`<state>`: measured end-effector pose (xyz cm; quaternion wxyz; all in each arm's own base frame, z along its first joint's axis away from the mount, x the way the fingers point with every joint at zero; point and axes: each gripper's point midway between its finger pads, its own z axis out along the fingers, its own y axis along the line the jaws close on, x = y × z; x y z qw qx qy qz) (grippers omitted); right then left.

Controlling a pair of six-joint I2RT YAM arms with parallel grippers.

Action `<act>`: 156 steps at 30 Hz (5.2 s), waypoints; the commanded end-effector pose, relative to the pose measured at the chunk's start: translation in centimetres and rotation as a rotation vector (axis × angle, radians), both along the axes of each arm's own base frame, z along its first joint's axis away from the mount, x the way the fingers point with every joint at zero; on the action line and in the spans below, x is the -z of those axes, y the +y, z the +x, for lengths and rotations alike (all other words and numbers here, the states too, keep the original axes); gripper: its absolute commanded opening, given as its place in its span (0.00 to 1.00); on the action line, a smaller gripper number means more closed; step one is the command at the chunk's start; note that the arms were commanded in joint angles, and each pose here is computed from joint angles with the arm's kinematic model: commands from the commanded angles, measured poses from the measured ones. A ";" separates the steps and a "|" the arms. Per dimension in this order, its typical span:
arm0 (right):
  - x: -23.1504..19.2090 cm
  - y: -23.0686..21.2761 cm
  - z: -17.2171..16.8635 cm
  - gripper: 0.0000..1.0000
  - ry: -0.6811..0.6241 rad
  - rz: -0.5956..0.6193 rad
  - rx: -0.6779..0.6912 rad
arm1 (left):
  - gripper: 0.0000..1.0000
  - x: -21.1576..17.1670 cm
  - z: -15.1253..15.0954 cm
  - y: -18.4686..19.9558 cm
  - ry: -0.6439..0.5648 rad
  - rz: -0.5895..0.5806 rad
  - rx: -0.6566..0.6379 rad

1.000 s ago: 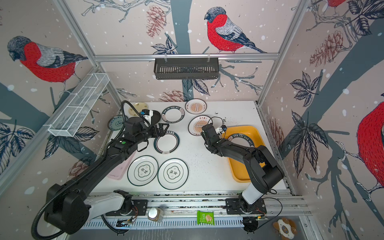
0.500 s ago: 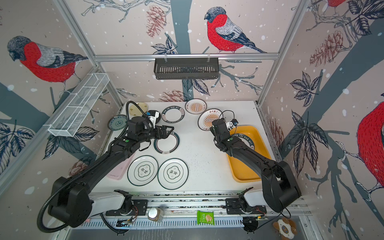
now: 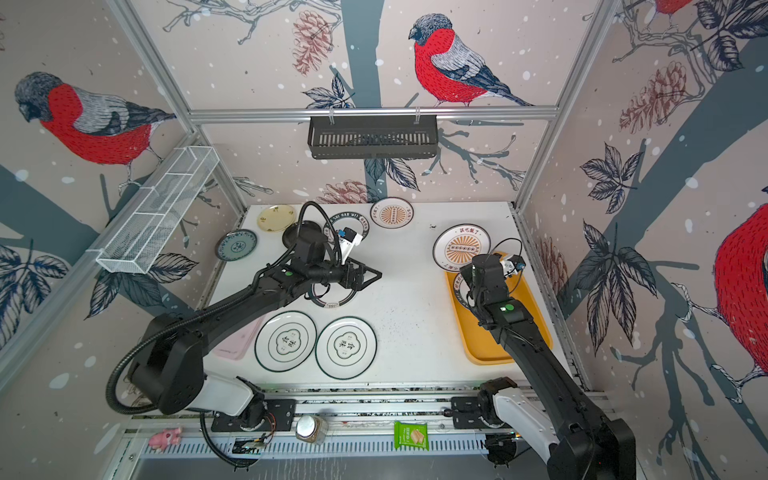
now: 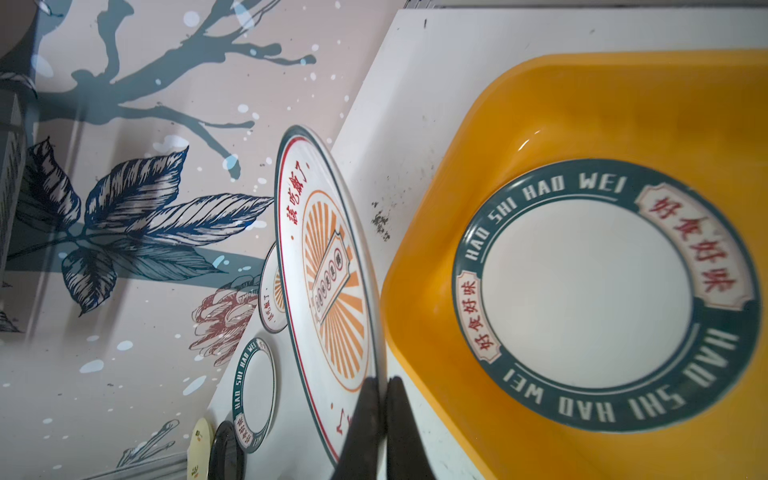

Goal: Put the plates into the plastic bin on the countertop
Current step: 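Lift the sunburst plate and carry it over the yellow bin with the right gripper, then lower the sunburst plate into the bin and open the right gripper, then reach the right gripper to the white cloud-emblem plate and grasp its edge, then lift the cloud-emblem plate and carry it over the yellow bin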

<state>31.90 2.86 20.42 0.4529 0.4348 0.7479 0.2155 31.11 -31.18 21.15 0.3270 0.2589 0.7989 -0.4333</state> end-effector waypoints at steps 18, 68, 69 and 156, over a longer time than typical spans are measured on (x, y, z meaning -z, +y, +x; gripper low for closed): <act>5.8 -5.2 -5.1 0.01 0.123 0.033 -0.060 | 0.96 -1.3 -0.5 -12.0 -0.148 0.081 0.217; 11.4 -8.3 -5.3 0.49 0.180 0.094 -0.039 | 0.96 -1.0 -0.2 -10.4 -0.167 0.122 0.129; 11.0 -8.2 -5.2 0.56 0.168 0.090 -0.049 | 0.97 -1.0 -0.2 -10.3 -0.168 0.124 0.127; 18.6 28.7 -13.0 0.05 0.376 -0.070 -1.300 | 0.97 1.9 -6.3 11.5 -0.058 0.060 -0.507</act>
